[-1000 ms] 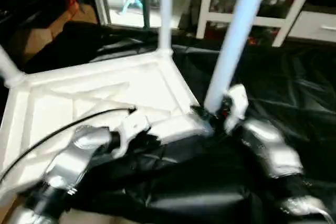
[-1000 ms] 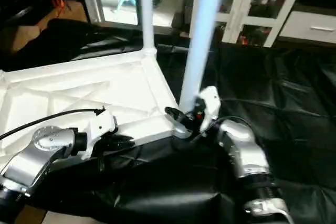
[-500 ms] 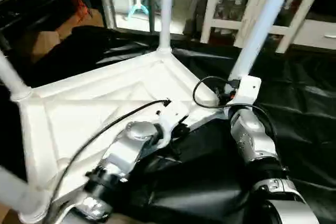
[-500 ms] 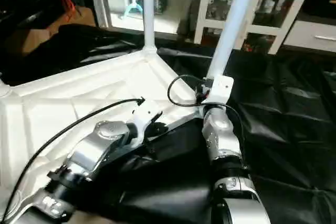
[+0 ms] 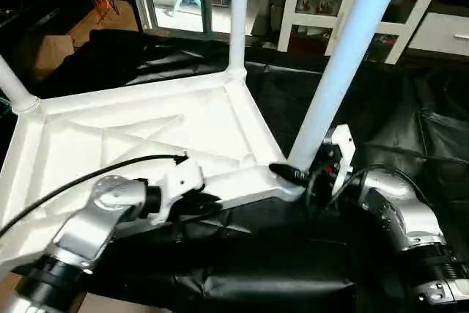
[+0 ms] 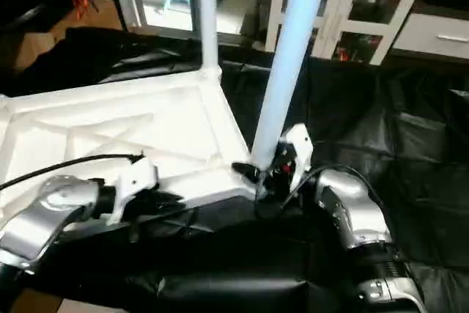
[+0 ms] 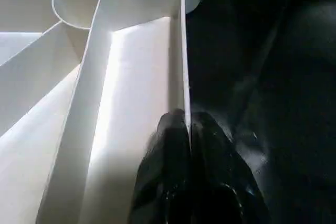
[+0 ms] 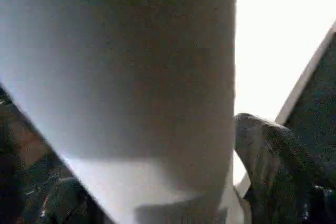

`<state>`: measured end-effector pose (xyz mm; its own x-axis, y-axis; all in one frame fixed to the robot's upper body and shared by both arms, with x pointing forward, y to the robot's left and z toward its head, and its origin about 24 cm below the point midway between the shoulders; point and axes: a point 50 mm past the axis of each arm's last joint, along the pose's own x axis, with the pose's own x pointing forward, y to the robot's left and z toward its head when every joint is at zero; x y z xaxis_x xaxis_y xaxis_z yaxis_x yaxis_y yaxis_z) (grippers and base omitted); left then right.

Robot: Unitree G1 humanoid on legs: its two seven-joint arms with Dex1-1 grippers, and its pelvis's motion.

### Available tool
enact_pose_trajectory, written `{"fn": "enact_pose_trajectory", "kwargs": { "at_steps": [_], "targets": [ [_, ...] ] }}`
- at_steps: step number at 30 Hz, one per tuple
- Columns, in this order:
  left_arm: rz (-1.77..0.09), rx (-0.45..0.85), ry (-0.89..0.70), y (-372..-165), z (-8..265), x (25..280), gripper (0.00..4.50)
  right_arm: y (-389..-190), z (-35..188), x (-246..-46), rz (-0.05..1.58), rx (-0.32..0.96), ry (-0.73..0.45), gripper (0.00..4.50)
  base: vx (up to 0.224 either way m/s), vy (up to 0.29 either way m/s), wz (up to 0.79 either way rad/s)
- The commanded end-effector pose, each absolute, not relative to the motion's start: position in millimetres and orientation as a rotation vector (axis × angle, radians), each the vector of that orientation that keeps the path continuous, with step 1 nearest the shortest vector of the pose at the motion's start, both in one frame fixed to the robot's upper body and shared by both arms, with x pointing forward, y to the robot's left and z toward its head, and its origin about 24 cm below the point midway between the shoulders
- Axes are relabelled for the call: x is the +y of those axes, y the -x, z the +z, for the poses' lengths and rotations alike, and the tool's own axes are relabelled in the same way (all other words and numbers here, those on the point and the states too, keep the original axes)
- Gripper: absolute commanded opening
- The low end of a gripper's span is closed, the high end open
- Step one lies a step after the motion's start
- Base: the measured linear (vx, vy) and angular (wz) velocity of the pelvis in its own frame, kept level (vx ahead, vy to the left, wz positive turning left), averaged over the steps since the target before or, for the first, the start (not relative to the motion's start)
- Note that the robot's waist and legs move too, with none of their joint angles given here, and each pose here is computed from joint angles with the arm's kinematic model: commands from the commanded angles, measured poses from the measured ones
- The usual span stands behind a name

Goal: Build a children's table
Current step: Rotate leg to tighten

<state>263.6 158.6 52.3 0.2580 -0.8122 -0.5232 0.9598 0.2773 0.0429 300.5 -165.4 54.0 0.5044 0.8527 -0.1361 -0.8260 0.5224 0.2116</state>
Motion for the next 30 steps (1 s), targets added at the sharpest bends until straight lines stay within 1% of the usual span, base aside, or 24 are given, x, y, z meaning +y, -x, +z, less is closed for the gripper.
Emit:
{"fn": "enact_pose_trajectory", "kwargs": {
  "at_steps": [1, 2, 3, 4, 7, 9, 11, 12, 13, 14, 15, 17, 18, 19, 20, 21, 22, 23, 24, 26, 27, 28, 29, 30],
  "targets": [
    [-1.217, 0.623, -0.392, -252.3, 30.0, 184.3, 0.0, -299.6, 51.7, -187.4, 0.935, 0.266, -0.141, 3.07, 0.0, 0.0, 0.0],
    [-1.219, 0.619, -0.389, -252.6, 30.6, 183.8, 0.0, -299.6, 51.1, -186.1, 0.937, 0.267, -0.145, 3.02, 0.0, 0.0, 0.0],
    [-1.22, 0.61, -0.381, -253.6, 32.0, 182.2, 0.0, -299.0, 49.3, -181.7, 0.95, 0.271, -0.151, 2.83, 0.0, 0.0, 0.0],
    [-1.22, 0.61, -0.381, -253.6, 32.0, 182.2, 0.0, -299.0, 49.3, -181.7, 0.95, 0.271, -0.151, 2.78, 0.0, 0.0, 0.0],
    [-1.233, 0.598, -0.37, -254.4, 33.4, 175.4, 0.0, -297.1, 44.1, -168.1, 0.965, 0.277, -0.153, 2.72, 0.0, 0.0, 0.0],
    [-1.234, 0.584, -0.367, -256.3, 33.9, 170.9, 0.0, -297.9, 38.9, -159.6, 0.934, 0.296, -0.138, 2.57, 0.0, 0.0, 0.0],
    [-1.232, 0.582, -0.368, -257.2, 34.0, 169.6, 0.0, -299.8, 36.6, -157.2, 0.898, 0.305, -0.134, 2.51, 0.0, 0.0, 0.0],
    [-1.219, 0.608, -0.385, -258.4, 31.5, 167.4, 0.0, -305.1, 32.0, -153.1, 0.808, 0.328, -0.139, 2.5, 0.0, 0.0, 0.0],
    [-1.181, 0.652, -0.401, -261.3, 26.4, 162.5, 0.0, -312.5, 25.1, -148.3, 0.67, 0.363, -0.157, 2.47, 0.0, 0.0, 0.0],
    [-1.176, 0.656, -0.403, -261.6, 25.8, 161.9, 0.0, -313.2, 24.4, -147.8, 0.656, 0.367, -0.16, 2.44, 0.0, 0.0, 0.0],
    [-1.15, 0.677, -0.407, -263.4, 23.1, 158.9, 0.0, -316.1, 20.9, -145.8, 0.593, 0.386, -0.17, 2.44, 0.0, 0.0, 0.0],
    [-1.044, 0.675, -0.375, -274.1, 18.8, 139.4, 0.0, -322.8, 10.5, -144.2, 0.381, 0.425, -0.209, 2.39, -0.028, -0.007, -0.04],
    [-0.948, 0.655, -0.349, -283.4, 18.0, 123.2, 0.0, -325.7, 4.3, -144.0, 0.227, 0.441, -0.255, 2.37, 0.0, 0.0, 0.0],
    [-0.948, 0.655, -0.349, -283.4, 18.0, 123.2, 0.0, -325.7, 4.3, -144.0, 0.227, 0.441, -0.255, 2.36, -0.052, -0.001, 0.03],
    [-0.847, 0.626, -0.278, -292.5, 19.4, 101.6, 0.0, -326.2, -0.6, -140.5, 0.094, 0.447, -0.339, 2.36, 0.0, 0.0, 0.0],
    [-0.847, 0.626, -0.278, -292.5, 19.4, 101.6, 0.0, -326.2, -0.6, -140.5, 0.094, 0.447, -0.339, 2.34, 0.0, 0.0, 0.0],
    [-0.835, 0.615, -0.241, -294.5, 21.1, 87.8, 0.0, -325.6, -3.1, -136.5, 0.053, 0.453, -0.356, 2.31, 0.0, 0.0, 0.0],
    [-0.846, 0.577, -0.203, -296.0, 26.2, 62.5, 0.0, -324.2, -4.9, -121.9, 0.061, 0.454, -0.375, 2.29, 0.0, 0.0, 0.0],
    [-0.939, 0.526, -0.196, -291.4, 31.7, 42.6, 0.0, -323.3, -2.4, -105.7, 0.151, 0.441, -0.389, 2.29, 0.0, 0.0, 0.0],
    [-1.02, 0.496, -0.191, -285.4, 34.8, 35.5, 0.0, -322.3, 1.3, -92.0, 0.279, 0.441, -0.408, 2.29, 0.0, 0.0, 0.0],
    [-1.043, 0.489, -0.193, -283.5, 35.3, 35.4, 0.0, -321.7, 2.5, -88.5, 0.325, 0.445, -0.414, 2.29, 0.0, 0.0, 0.0],
    [-1.137, 0.473, -0.241, -275.2, 32.4, 50.0, 0.0, -322.9, 15.2, -93.7, 0.441, 0.376, -0.411, 2.29, 0.0, 0.0, 0.0],
    [-1.161, 0.479, -0.265, -272.0, 30.2, 58.6, 0.0, -323.6, 20.7, -98.2, 0.473, 0.342, -0.405, 2.29, 0.054, -0.019, -0.02],
    [-1.182, 0.474, -0.29, -269.8, 28.5, 69.8, 0.0, -324.7, 25.6, -106.6, 0.496, 0.313, -0.406, 2.64, 0.054, -0.019, -0.02]
  ]
}}
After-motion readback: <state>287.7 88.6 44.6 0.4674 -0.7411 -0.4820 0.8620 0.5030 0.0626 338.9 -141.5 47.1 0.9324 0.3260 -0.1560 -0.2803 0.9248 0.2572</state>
